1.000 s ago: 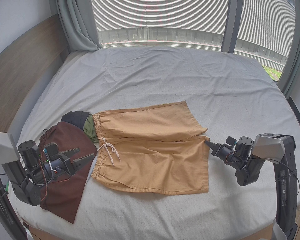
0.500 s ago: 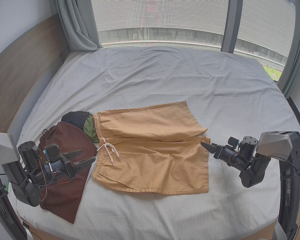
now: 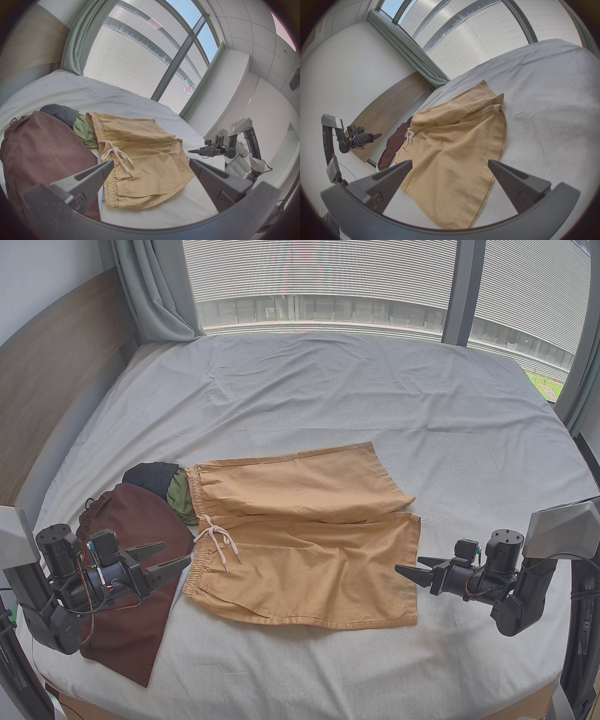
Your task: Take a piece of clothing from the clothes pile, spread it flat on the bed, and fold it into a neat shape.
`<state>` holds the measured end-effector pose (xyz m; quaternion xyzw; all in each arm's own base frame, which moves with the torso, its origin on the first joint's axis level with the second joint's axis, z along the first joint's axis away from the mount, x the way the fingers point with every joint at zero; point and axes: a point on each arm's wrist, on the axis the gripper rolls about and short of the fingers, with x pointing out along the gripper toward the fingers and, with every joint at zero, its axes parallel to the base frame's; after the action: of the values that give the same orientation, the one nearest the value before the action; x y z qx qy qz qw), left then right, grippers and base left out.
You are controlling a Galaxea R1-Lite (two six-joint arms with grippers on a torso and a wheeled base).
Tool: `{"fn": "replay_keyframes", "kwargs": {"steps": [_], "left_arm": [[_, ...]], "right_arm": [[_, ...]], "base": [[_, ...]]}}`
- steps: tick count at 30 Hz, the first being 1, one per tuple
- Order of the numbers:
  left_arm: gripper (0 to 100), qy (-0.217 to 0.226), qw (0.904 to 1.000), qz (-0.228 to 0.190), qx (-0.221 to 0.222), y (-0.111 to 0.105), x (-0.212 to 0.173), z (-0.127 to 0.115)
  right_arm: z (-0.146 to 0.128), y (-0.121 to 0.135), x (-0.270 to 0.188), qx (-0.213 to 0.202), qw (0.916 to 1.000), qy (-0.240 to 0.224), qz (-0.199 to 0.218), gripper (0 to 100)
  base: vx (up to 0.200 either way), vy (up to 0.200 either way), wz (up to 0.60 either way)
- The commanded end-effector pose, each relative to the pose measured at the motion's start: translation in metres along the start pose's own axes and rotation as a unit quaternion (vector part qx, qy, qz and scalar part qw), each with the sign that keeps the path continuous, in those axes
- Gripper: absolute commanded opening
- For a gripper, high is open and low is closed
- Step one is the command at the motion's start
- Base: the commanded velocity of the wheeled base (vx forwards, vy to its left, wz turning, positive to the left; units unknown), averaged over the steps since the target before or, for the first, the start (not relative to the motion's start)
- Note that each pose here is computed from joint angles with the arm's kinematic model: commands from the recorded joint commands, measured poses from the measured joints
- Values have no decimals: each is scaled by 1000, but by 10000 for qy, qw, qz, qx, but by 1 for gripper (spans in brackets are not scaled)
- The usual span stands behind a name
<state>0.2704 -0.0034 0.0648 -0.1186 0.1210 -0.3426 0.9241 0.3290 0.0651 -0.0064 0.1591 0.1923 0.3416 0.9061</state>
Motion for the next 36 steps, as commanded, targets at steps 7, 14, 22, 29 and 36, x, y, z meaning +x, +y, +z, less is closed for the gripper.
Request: {"fn": "replay_keyframes", "kwargs": {"steps": [7,14,22,29,36], "left_arm": [[100,44,10000,-7,-40,-1,0,-2],[100,68,10000,-11,-68,-1,0,-4],[100,69,9999,5,-129,2,2,-5],[100,135,9994,42,-305,4,3,-9],[100,363,9978,78,-545,12,8,-25]], "right_arm": [[-3,19,-4,-59,9997,155,164,100],[-2,19,-4,-83,9997,130,172,100],[-1,19,-4,-92,9998,114,160,100],[-1,19,-4,-92,9998,114,160,100],[-1,20,-3,-99,9997,114,176,100]], "base": [[0,0,0],[0,0,0],[0,0,0],[0,0,0],[0,0,0]]}}
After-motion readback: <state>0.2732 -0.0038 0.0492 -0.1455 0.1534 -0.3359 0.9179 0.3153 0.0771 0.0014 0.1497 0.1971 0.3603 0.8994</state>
